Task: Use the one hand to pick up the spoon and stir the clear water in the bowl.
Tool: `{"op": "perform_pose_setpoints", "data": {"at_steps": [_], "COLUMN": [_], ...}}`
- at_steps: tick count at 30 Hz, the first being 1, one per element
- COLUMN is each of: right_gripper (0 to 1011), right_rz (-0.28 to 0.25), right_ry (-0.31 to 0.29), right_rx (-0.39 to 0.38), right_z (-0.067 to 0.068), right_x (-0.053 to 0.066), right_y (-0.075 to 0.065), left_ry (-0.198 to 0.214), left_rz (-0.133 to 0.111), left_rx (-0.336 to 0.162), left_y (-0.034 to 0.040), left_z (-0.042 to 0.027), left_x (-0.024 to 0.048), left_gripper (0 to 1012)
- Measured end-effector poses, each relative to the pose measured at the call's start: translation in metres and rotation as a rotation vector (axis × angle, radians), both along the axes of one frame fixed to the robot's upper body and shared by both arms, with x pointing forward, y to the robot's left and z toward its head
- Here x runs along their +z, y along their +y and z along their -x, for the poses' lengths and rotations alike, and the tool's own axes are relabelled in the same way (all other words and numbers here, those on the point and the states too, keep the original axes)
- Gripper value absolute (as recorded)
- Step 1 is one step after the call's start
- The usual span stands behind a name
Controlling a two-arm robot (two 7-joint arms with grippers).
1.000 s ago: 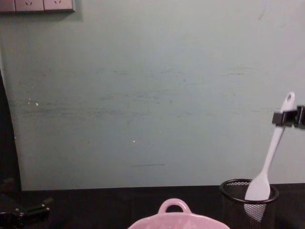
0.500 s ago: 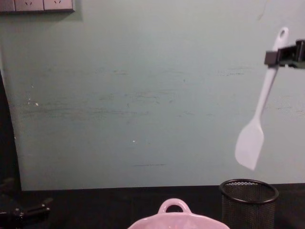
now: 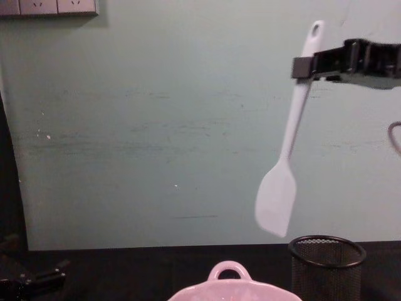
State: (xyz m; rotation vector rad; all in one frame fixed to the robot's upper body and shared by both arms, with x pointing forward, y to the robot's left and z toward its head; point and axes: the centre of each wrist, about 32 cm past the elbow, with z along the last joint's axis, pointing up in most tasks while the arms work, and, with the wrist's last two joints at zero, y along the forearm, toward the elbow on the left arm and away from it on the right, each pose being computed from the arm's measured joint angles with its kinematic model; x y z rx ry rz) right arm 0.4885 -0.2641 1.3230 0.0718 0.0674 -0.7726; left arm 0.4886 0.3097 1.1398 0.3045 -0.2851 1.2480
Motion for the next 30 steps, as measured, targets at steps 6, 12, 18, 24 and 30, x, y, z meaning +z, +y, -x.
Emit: {"op": "perform_pose_setpoints", "data": {"at_steps": [6, 12, 18, 24, 30], "right_gripper": [112, 112, 112, 111, 112], "right_rz": [0.033, 0.063, 0.089, 0.137, 0.154], "right_ry": [-0.012, -0.015, -0.031, -0.076, -0.096], "right_rx": [0.072, 0.110, 0.126, 0.140, 0.148], "right_z": [-0.005, -0.012, -0.024, -0.028, -0.029], "right_x": [-0.020, -0.050, -0.079, -0.103, -0.115], "right_y": [0.014, 0.024, 0.034, 0.047, 0.056], "left_ry": [0.000, 0.000, 0.000, 0.000, 0.000], "left_rz": [0.000, 0.000, 0.000, 0.000, 0.000], "left_rx": [0.000, 0.000, 0.000, 0.000, 0.000], "left_y": [0.0000, 0.0000, 0.0000, 0.0000, 0.0000], "left_z": [0.0000, 0.0000, 0.0000, 0.0000, 0.0000], "left_x": [0.0000, 0.0000, 0.0000, 0.0000, 0.0000], "left_gripper": [1011, 1011, 1011, 1011, 1011]}}
